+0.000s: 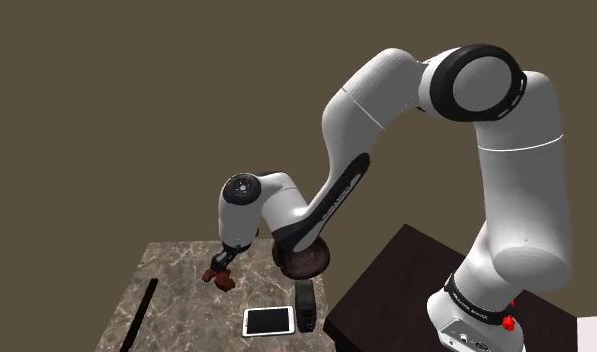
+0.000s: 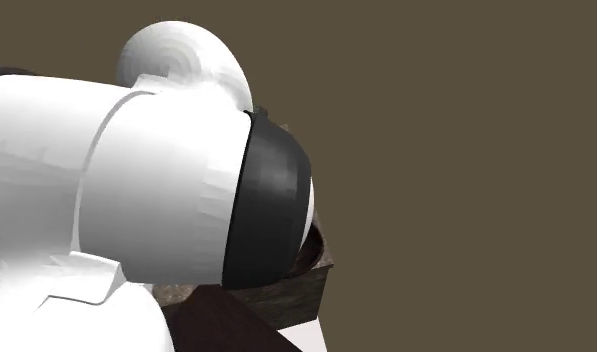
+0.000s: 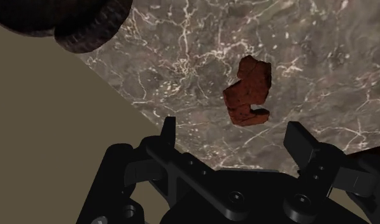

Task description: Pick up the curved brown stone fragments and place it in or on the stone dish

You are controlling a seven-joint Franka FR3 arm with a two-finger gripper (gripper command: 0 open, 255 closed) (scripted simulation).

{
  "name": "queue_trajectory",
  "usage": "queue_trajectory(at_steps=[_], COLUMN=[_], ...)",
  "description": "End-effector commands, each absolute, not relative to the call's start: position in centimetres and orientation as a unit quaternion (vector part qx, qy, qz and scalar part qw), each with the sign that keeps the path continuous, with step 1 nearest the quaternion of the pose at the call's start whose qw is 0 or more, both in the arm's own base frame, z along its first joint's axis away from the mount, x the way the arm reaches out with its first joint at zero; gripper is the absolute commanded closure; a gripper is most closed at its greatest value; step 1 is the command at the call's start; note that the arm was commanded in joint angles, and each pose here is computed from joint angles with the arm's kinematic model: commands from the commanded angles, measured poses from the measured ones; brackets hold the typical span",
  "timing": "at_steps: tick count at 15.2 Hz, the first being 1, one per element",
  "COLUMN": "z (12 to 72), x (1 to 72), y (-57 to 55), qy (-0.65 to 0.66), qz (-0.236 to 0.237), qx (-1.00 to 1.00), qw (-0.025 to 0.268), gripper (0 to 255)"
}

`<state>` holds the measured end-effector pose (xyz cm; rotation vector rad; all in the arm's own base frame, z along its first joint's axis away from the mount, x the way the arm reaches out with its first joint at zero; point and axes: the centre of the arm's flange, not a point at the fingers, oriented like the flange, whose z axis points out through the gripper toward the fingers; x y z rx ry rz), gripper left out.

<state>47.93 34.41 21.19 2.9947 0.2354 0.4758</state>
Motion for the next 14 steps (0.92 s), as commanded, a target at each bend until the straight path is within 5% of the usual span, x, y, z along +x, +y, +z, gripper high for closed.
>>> queue_trajectory(at_steps=[1,14], z=[18.9,10.5], x=[48.9,52.0], y=[35.6,37.9], qy=[0.079,0.082], qz=[0.158,0.161], qx=[0.983,0.981], qw=[0.056,0.065], gripper=[0,0])
